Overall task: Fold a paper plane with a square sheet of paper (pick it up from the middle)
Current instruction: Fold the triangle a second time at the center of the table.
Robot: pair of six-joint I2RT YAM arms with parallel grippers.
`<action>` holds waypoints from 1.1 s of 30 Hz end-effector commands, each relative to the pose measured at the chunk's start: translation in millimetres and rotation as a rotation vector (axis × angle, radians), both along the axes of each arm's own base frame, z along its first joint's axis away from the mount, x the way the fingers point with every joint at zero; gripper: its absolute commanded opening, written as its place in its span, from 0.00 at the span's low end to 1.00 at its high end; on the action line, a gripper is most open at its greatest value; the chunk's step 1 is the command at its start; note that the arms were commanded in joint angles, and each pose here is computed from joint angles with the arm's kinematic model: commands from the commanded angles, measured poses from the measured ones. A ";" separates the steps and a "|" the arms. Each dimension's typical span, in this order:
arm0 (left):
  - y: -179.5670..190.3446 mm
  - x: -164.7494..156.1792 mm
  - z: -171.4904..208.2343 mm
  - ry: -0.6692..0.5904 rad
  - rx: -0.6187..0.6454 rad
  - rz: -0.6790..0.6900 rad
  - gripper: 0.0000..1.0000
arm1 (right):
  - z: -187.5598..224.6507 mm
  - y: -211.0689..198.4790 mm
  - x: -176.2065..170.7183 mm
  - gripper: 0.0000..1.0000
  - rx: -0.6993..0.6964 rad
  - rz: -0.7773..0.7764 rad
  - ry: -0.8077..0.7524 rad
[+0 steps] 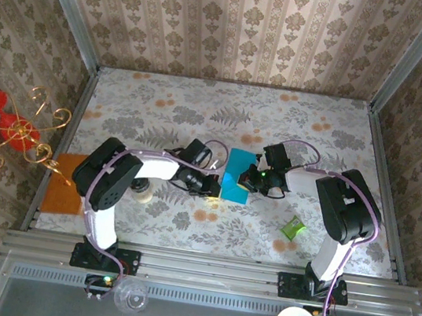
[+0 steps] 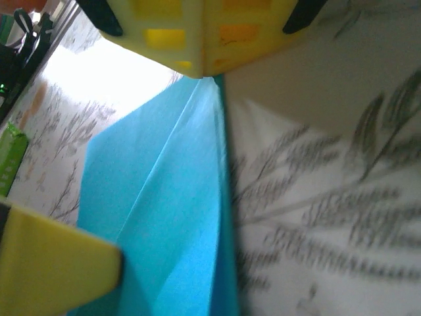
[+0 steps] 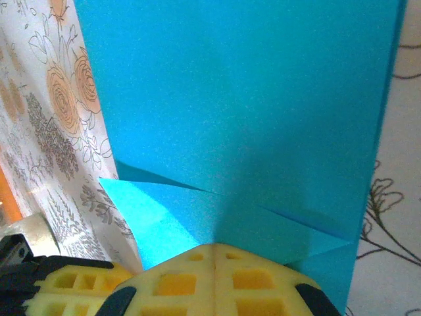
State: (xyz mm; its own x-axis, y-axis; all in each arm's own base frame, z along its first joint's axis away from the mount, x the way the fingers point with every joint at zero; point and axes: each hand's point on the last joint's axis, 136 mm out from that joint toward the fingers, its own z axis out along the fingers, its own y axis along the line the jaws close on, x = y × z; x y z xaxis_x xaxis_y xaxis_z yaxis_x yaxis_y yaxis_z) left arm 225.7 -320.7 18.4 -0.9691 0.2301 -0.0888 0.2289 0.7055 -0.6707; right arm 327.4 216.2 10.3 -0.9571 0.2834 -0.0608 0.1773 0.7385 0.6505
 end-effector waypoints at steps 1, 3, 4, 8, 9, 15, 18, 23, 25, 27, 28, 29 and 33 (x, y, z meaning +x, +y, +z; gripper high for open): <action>42.2 -35.5 -24.5 0.127 0.149 0.010 0.00 | -54.5 -43.0 -37.2 0.06 -0.209 -0.042 0.181; 41.7 -24.1 -8.8 0.085 0.124 0.036 0.00 | -44.1 -34.7 -31.2 0.07 -0.165 -0.024 0.149; 39.4 -17.6 0.3 0.060 0.107 0.047 0.00 | -37.5 -30.1 -27.8 0.07 -0.140 -0.017 0.130; 19.9 11.6 43.8 -0.055 0.008 0.092 0.04 | 7.4 -6.5 -10.8 0.15 -0.021 0.012 0.023; 14.1 17.7 51.4 -0.075 -0.018 0.104 0.08 | 18.4 -3.5 -7.5 0.18 0.004 0.006 -0.002; -14.4 39.8 57.0 -0.106 -0.061 0.129 0.22 | 45.4 -12.6 -2.8 0.36 0.031 -0.106 -0.075; -28.7 49.9 54.5 -0.102 -0.082 0.133 0.25 | 39.7 -23.9 -8.4 0.40 0.014 -0.181 -0.060; -40.0 66.9 40.0 -0.103 -0.058 0.145 0.25 | 29.5 -32.4 -14.8 0.44 0.025 -0.256 -0.037; -41.7 72.2 30.7 -0.093 -0.043 0.154 0.25 | 26.5 -28.9 -14.9 0.43 0.042 -0.249 -0.024; -43.0 76.8 24.6 -0.085 -0.039 0.166 0.25 | 24.5 -24.7 -13.5 0.44 0.059 -0.241 -0.017; -42.2 78.9 21.8 -0.082 -0.035 0.174 0.25 | 23.2 -23.1 -12.7 0.43 0.064 -0.238 -0.012; -41.5 79.2 19.3 -0.077 -0.031 0.179 0.25 | 22.5 -21.2 -11.9 0.43 0.071 -0.233 -0.010; -35.8 79.6 12.6 -0.065 -0.026 0.203 0.25 | 21.5 -15.7 -7.3 0.43 0.089 -0.227 -0.010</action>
